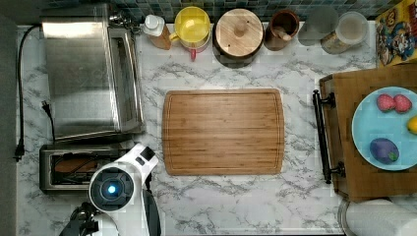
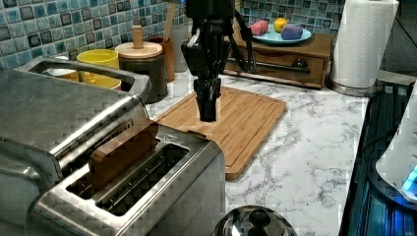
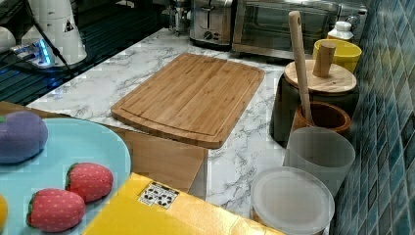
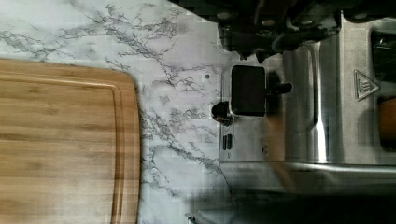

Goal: Turn on the toaster.

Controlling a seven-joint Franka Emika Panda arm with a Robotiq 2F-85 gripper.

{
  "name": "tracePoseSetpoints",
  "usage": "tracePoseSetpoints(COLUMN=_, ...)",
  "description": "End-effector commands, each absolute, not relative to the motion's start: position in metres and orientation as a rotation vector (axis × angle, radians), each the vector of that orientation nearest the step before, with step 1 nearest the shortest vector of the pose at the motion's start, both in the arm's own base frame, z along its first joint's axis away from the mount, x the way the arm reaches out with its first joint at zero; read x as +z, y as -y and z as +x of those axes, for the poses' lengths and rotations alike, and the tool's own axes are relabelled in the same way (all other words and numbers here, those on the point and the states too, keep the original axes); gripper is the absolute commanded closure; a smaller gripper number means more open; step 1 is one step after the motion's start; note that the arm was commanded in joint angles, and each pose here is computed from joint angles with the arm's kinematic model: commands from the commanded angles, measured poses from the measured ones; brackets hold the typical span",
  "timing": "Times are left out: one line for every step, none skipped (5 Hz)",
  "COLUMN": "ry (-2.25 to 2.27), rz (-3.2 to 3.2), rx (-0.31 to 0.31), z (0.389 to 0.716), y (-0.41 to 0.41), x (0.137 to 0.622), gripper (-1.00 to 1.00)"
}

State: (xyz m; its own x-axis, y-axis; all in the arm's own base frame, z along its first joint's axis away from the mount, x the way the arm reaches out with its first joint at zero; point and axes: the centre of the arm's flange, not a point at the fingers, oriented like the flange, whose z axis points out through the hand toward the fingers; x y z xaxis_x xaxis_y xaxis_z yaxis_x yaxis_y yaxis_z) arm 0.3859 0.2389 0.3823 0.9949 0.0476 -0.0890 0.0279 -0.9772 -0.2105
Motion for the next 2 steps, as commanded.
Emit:
tracePoseSetpoints(ry=-0.142, rz=-2.903, rx=-0.020, z=0.415, y=-0.253, x=0.389, gripper=1.00)
tracePoseSetpoints(ry=-0.151, rz=-2.917, rx=0.004, z=0.426, y=-0.254, x=0.381, gripper=1.00)
